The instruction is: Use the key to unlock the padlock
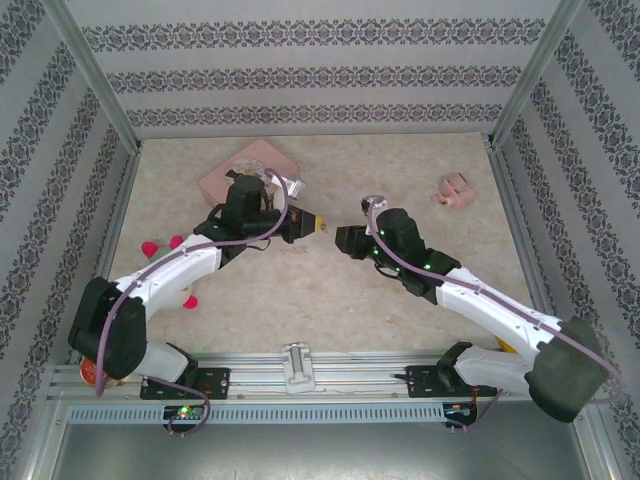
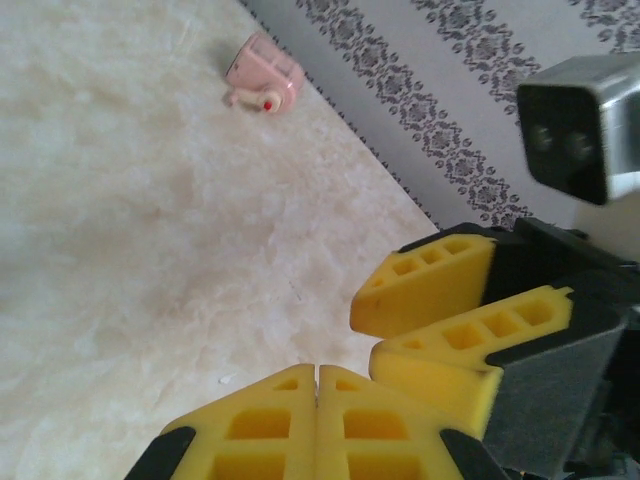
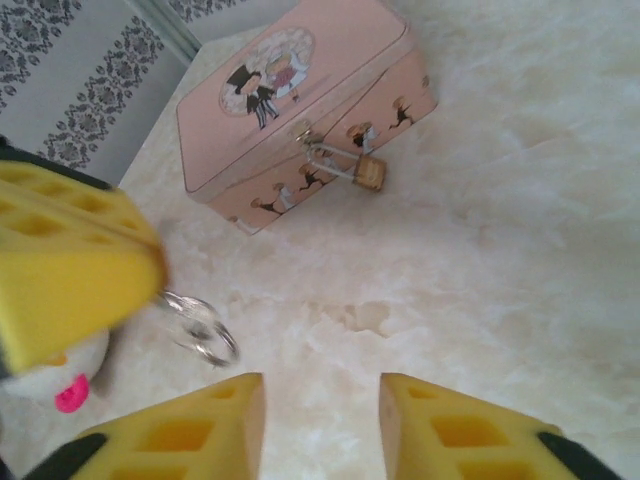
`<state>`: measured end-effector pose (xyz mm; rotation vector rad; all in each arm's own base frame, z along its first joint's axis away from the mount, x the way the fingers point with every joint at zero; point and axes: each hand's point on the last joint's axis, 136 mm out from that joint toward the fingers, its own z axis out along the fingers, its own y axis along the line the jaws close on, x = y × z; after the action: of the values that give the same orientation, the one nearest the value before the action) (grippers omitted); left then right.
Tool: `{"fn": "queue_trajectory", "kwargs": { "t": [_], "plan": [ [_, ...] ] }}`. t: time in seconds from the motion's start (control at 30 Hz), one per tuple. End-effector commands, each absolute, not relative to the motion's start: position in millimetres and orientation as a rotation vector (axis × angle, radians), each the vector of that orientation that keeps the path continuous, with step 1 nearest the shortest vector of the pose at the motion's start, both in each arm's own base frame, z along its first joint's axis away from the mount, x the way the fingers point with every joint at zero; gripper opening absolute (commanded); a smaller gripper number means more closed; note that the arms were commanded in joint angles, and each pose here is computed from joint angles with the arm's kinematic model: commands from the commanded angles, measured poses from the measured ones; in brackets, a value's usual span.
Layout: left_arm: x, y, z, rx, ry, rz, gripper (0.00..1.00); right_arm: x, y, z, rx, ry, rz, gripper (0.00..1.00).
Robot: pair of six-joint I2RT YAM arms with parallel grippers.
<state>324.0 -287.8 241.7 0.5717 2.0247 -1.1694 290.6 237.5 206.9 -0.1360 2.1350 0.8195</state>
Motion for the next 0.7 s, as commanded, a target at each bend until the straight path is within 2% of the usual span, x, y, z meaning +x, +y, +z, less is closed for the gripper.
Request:
{"fn": "queue_trajectory", "kwargs": {
  "t": [0.0, 0.1, 0.37, 0.67],
  "plan": [
    [305.9, -292.2, 264.7, 0.735, 1.949, -1.151, 0.00, 284.7, 226.8, 222.3, -0.168, 2.068, 0.817, 0.48],
    [293.4, -296.6, 274.9, 0.814, 1.906, -1.204, 0.00, 272.5, 229.6, 243.1, -0.263, 1.994, 0.879, 0.49],
    [256.9, -297.5, 296.1, 1.043, 1.784, -1.279, 0.00, 233.3, 247.0, 299.3, -0.499, 1.721, 1.309, 0.45],
    [237.1, -297.3, 316.7, 1.104, 1.631, -1.354, 0.00, 211.5, 266.8, 313.1, -0.666, 1.667, 1.450, 0.39]
  ]
}}
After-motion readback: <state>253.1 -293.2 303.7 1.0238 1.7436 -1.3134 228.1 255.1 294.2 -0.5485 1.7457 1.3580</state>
